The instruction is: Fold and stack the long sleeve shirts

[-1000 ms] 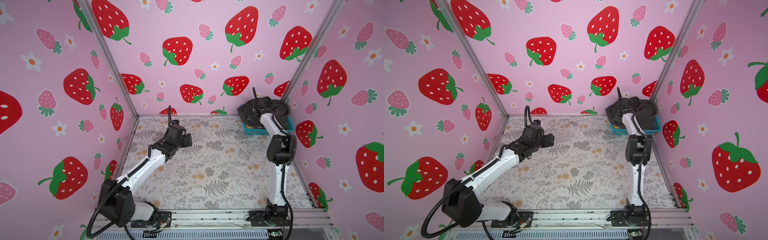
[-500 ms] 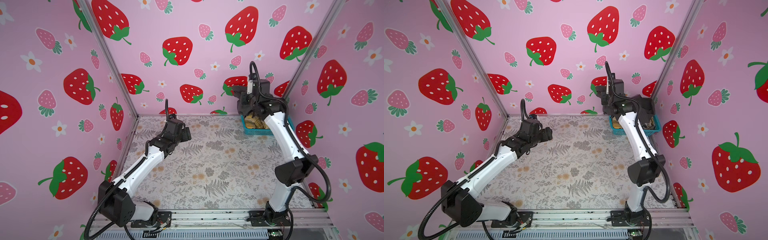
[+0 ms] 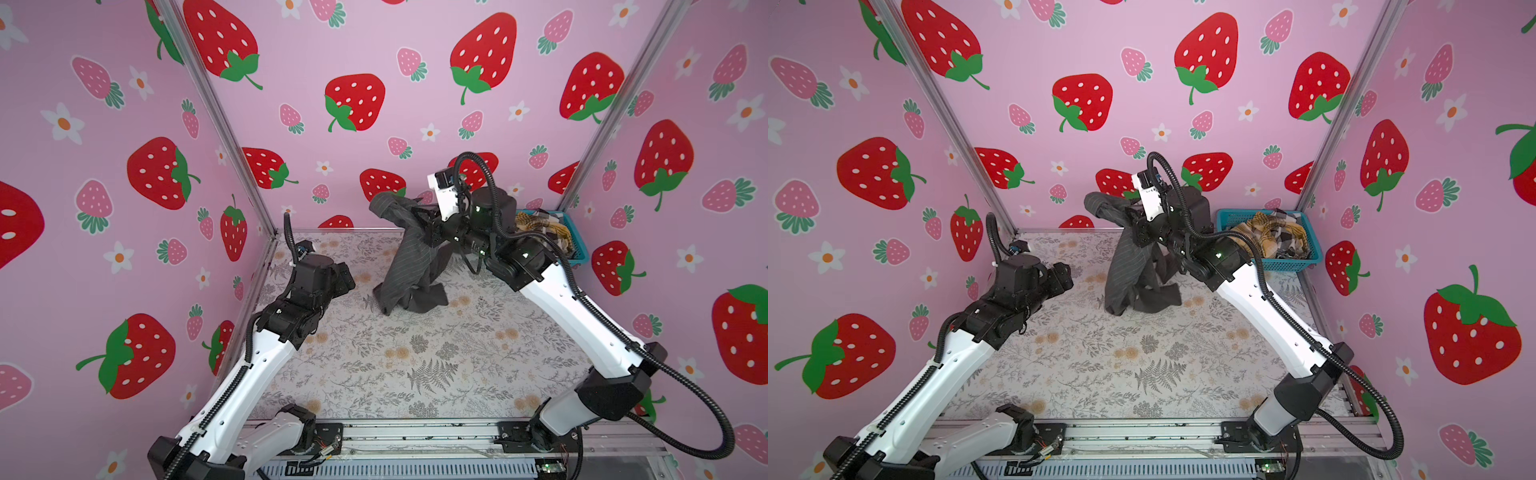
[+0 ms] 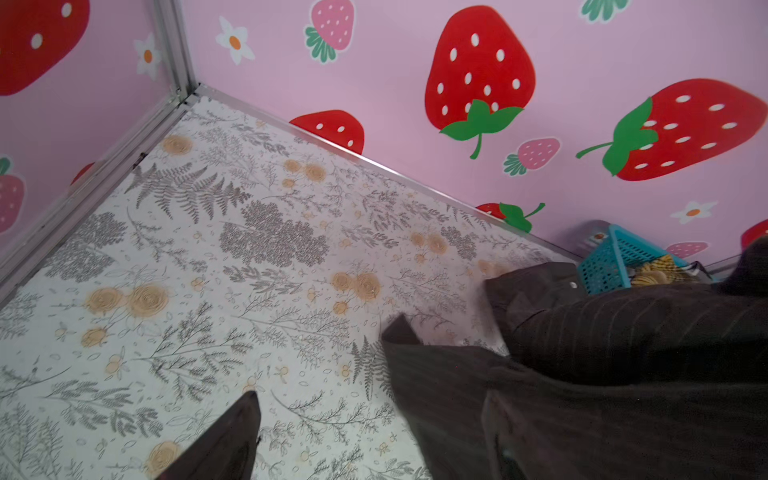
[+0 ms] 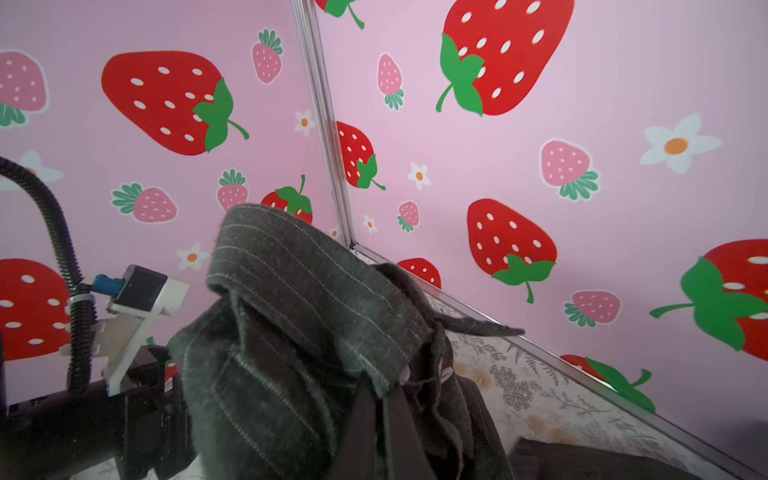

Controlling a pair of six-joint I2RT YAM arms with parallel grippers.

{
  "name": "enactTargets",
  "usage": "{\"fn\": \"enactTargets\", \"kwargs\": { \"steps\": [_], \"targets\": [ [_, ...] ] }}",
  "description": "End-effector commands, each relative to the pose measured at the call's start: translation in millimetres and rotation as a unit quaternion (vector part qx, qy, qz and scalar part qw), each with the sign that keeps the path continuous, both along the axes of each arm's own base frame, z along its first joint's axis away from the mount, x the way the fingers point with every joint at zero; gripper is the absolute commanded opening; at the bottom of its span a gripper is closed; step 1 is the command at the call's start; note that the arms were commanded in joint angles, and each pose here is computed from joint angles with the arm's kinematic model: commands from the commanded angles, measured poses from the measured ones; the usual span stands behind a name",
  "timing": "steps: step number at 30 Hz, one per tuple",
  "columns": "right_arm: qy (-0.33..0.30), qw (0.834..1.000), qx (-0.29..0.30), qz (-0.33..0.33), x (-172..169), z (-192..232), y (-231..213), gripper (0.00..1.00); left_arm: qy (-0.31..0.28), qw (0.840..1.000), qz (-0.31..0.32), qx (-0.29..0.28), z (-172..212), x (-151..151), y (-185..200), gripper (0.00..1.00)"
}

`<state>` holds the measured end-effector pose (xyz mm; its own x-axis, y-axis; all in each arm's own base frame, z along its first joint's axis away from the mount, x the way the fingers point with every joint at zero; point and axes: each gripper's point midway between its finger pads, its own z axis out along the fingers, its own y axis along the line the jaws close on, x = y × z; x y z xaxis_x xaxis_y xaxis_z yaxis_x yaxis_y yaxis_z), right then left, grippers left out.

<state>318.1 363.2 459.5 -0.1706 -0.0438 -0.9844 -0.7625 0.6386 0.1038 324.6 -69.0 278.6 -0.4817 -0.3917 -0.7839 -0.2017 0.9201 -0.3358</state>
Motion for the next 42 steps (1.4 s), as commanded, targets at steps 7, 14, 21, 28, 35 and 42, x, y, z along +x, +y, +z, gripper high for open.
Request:
{"fn": "enactTargets", "kwargs": {
  "steps": [7, 14, 21, 28, 35, 42],
  "targets": [
    [0.177, 0.979, -0.002, -0.101, 5, -181, -39, 0.43, 0.080, 0.997, 0.023, -0.003, -60, -18, 13, 0.85],
    [0.263, 0.924, -0.147, -0.235, -24, -298, -126, 0.88, 0.157, 0.987, 0.019, -0.010, -117, -26, 7, 0.85],
    [0.228, 0.924, -0.230, -0.206, 4, -291, -101, 0.93, 0.221, 0.972, 0.080, 0.007, -152, -37, 31, 0.88],
    [0.250, 0.921, -0.282, -0.100, 42, -328, -19, 0.78, 0.239, 0.965, 0.106, -0.006, -163, -42, 41, 0.87],
    [0.291, 0.905, -0.296, -0.090, 51, -376, 18, 0.74, 0.238, 0.966, 0.100, -0.013, -165, -46, 42, 0.87],
    [0.292, 0.904, -0.296, -0.096, 59, -395, 40, 0.45, 0.242, 0.966, 0.091, -0.028, -174, -39, 36, 0.88]
  ]
}}
